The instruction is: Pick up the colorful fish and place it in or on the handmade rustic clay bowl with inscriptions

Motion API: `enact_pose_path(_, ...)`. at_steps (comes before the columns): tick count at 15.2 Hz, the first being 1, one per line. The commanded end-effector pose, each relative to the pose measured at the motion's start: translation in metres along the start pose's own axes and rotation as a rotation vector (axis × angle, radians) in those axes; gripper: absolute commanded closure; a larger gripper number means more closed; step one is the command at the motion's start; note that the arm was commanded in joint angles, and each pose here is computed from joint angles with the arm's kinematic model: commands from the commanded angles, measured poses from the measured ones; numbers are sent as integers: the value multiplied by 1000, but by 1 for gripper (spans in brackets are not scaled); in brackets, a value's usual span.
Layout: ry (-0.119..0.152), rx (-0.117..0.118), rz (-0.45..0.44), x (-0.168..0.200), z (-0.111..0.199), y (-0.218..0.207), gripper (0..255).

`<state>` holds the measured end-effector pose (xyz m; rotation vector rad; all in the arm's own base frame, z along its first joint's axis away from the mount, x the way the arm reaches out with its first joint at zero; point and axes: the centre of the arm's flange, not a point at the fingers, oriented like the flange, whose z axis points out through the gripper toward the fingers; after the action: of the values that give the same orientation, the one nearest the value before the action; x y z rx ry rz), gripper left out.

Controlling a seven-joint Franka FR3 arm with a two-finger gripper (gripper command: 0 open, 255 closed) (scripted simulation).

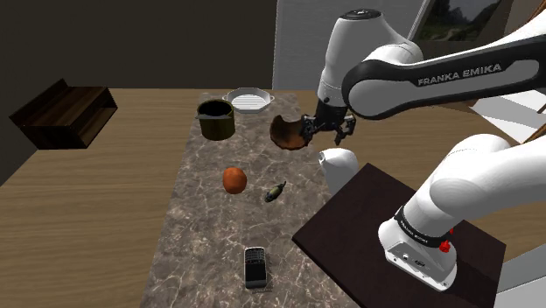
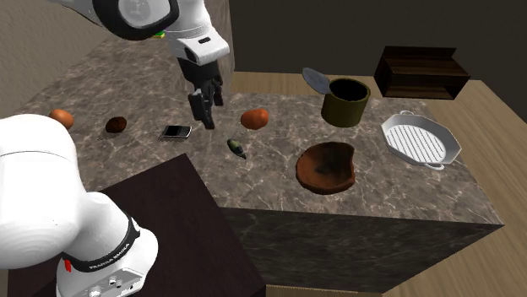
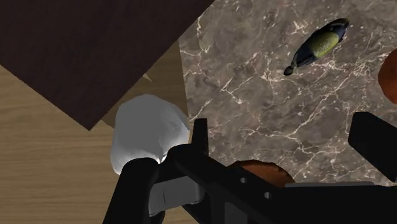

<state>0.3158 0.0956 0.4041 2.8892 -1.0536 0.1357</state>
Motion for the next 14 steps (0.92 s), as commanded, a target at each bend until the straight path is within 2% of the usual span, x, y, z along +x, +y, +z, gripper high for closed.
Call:
enact_pose_path(1, 7, -5, 67, -7, 23, -13, 0)
enact_pose_path(14, 44, -52, 466, -23, 167, -114, 0)
